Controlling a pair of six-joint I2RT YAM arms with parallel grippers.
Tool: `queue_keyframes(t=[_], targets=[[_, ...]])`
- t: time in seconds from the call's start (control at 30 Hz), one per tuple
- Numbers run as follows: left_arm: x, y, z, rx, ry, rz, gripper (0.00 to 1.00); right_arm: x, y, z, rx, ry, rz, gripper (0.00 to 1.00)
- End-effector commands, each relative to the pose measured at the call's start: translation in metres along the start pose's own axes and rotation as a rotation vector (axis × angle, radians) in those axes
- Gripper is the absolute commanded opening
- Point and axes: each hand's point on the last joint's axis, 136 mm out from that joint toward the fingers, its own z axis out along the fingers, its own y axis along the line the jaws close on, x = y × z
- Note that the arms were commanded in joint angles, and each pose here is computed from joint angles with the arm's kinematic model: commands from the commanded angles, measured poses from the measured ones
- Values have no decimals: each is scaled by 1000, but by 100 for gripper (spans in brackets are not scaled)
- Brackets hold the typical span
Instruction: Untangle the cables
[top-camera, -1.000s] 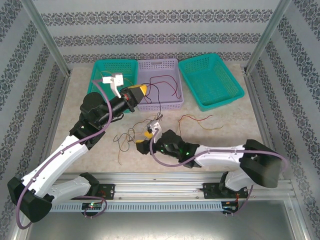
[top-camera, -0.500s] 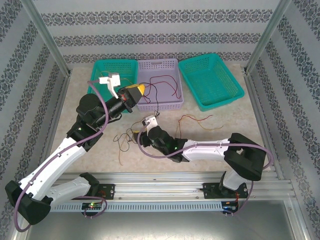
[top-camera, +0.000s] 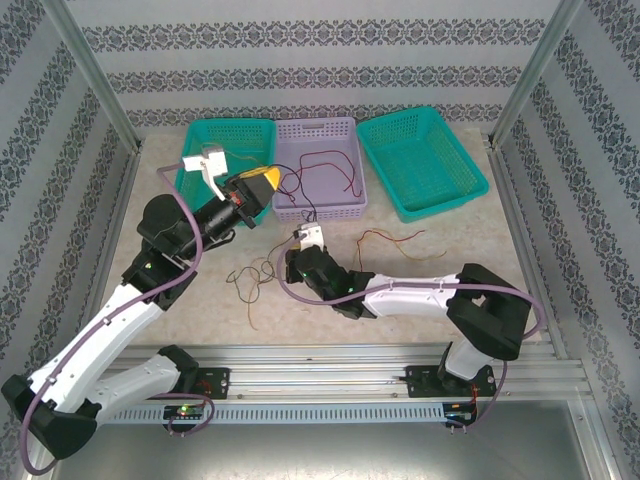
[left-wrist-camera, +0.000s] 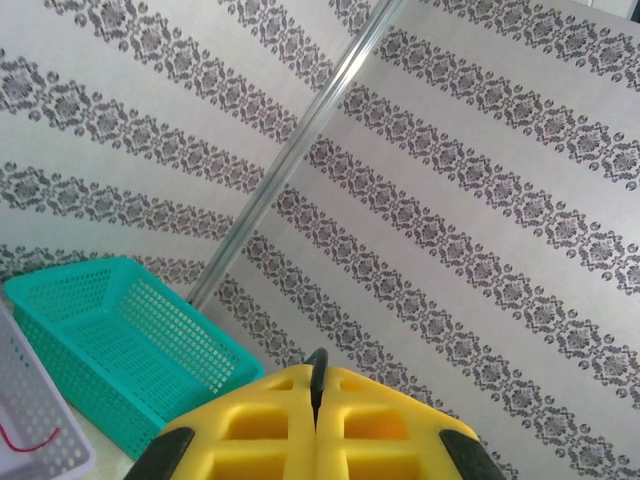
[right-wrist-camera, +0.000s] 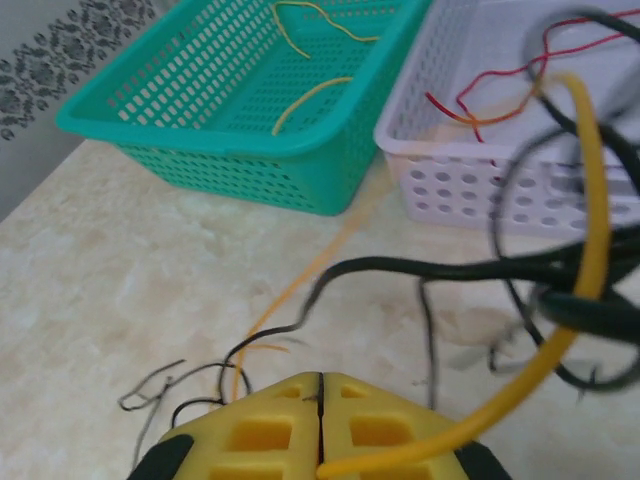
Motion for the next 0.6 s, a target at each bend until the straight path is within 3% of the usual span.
queue_keyframes(t=[0.0,0.33,0.57], targets=[[-18,-11,-16,-28,-38,107,0,0,-19,-12,24,-15,25,0],[-44,-12,-47,-170,-42,313,0,7,-120,-51,176,-38,128,0],[-50,-13,-61,-210,-35,357,0,-2,-174,-79,238,-85,224,0]])
